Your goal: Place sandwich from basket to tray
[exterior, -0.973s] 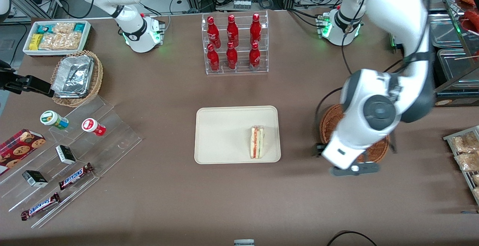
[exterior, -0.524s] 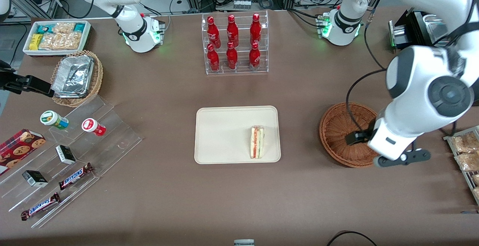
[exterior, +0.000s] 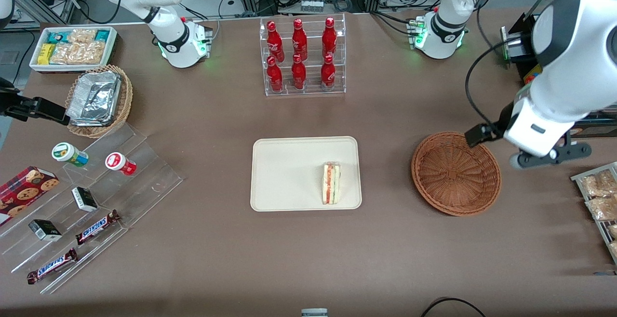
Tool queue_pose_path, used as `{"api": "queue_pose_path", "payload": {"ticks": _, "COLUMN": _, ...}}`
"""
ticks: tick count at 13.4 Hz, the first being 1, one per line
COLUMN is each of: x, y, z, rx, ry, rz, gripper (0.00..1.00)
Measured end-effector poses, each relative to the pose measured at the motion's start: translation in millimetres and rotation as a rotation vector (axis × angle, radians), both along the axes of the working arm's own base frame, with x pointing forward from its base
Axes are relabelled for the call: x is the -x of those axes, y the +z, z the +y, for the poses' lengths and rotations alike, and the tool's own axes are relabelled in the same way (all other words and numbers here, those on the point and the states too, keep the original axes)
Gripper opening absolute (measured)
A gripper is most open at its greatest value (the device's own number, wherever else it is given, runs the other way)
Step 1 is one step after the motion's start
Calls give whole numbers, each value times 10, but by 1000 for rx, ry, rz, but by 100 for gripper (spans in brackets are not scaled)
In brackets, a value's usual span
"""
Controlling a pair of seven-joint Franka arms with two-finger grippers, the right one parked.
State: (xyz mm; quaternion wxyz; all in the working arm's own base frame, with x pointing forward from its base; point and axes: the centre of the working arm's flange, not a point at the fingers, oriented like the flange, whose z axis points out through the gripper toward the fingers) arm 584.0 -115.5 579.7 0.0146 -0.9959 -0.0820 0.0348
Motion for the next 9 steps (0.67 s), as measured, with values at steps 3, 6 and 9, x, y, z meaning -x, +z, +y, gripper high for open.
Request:
{"api": "queue_pose_path", "payload": {"ticks": 3, "x": 264, "y": 217, "z": 245, "rx": 8, "ry": 29, "rz": -5, "gripper": 100}}
{"api": "queue_pose_path", "payload": {"ticks": 6, "x": 436, "y": 403, "z": 401, "rx": 10, "ry": 45, "rz": 6, "gripper": 100}}
{"api": "queue_pose_path", "payload": {"ticks": 9, "x": 553, "y": 516, "z": 473, "rx": 11, "ry": 19, "rz": 20, "gripper": 100}}
